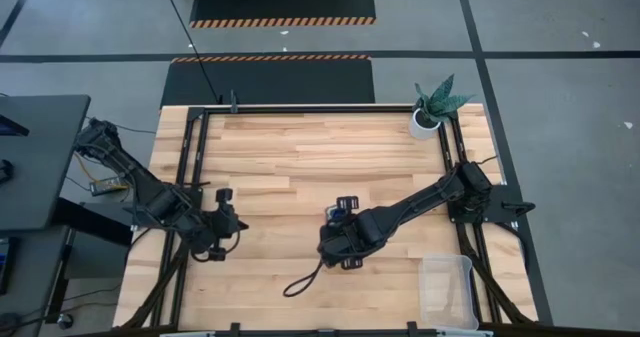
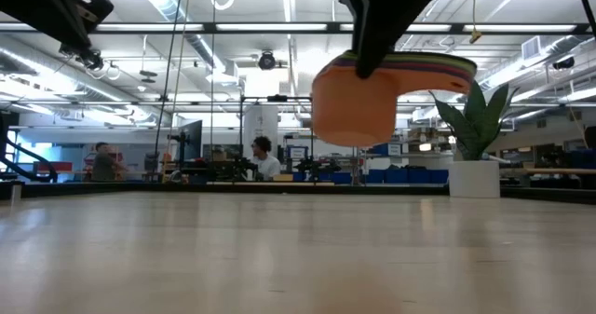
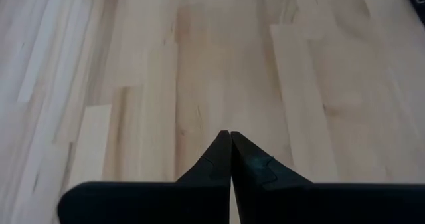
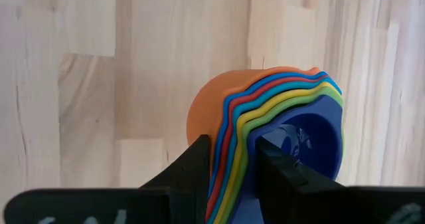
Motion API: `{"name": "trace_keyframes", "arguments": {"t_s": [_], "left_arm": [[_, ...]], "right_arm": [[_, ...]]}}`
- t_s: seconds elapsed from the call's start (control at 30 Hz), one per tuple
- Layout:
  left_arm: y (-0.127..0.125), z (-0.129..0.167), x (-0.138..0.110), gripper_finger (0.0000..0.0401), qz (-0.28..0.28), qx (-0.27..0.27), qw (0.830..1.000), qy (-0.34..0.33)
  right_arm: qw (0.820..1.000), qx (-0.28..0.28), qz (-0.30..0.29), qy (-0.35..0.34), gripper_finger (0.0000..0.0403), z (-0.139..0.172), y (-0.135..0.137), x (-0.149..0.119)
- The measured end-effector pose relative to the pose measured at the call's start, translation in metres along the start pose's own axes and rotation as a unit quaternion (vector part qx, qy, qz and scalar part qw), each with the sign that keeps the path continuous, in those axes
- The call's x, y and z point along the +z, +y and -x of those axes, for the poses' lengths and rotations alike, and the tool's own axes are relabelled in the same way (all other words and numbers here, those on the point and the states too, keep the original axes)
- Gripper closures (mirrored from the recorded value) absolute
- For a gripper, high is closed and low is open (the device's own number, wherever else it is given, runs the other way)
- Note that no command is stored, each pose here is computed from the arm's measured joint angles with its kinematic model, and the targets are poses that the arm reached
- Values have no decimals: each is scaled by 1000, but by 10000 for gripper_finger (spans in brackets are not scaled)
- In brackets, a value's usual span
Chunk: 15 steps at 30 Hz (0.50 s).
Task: Nest measuring cups in basket
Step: Put the nested measuring cups into the transparent bin
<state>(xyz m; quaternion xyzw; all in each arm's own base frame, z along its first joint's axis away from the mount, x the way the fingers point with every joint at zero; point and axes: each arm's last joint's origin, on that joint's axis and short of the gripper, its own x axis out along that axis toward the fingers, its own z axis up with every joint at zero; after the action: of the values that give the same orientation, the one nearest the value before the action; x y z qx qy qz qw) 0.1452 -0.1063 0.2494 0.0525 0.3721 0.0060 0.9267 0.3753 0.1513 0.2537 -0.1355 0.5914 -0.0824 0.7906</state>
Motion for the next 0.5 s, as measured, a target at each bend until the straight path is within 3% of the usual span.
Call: {"name": "trace_keyframes", "arguments": {"t_s": [0.5], "left_arm": [[4,-2,1,394,-36,11,999,3]], "right_arm": [[995,-19,-86,48,304,20,-7,-6]]}}
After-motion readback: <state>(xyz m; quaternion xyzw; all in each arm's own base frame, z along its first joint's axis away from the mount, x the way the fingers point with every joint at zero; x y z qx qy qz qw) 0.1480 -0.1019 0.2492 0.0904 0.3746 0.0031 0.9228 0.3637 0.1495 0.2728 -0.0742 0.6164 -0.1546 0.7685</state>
